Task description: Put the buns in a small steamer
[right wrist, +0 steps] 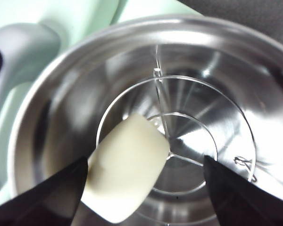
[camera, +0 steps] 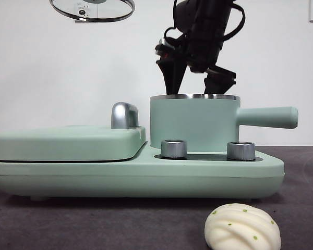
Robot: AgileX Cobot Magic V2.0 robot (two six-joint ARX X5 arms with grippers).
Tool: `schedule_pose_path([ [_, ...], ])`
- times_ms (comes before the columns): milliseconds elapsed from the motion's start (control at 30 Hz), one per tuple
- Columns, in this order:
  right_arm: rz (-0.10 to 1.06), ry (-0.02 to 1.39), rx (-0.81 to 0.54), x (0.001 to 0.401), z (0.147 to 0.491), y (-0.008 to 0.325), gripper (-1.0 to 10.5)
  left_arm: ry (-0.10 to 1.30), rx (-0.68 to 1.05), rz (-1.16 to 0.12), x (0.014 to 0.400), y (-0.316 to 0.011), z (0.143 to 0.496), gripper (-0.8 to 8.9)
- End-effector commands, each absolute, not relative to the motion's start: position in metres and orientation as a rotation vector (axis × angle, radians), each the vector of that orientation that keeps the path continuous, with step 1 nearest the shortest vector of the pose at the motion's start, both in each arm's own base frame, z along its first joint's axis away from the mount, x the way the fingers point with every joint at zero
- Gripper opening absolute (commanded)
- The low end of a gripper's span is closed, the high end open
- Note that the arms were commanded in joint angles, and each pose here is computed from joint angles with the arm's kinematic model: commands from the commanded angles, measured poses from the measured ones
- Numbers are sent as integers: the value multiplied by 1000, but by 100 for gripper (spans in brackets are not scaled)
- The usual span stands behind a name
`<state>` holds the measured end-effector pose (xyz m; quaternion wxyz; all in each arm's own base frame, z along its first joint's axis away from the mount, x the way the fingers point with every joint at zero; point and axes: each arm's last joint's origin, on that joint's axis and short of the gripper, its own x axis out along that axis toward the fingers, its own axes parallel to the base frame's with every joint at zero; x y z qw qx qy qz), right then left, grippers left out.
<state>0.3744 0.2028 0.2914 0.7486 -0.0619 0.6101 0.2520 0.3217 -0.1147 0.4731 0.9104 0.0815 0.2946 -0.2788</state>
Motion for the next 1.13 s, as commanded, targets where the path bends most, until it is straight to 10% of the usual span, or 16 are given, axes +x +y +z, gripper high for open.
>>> schedule_pose_path([
  [33,572,1289,-138,377,304,207,394,551,167,-582,318,-115,484,19],
  [733,582,1196,-128,293,391,162,458,557,165,-576,319,-113,484,19],
  [1133,617,1264,-150,171,329,134,458,563,165,-576,320,-113,482,19],
])
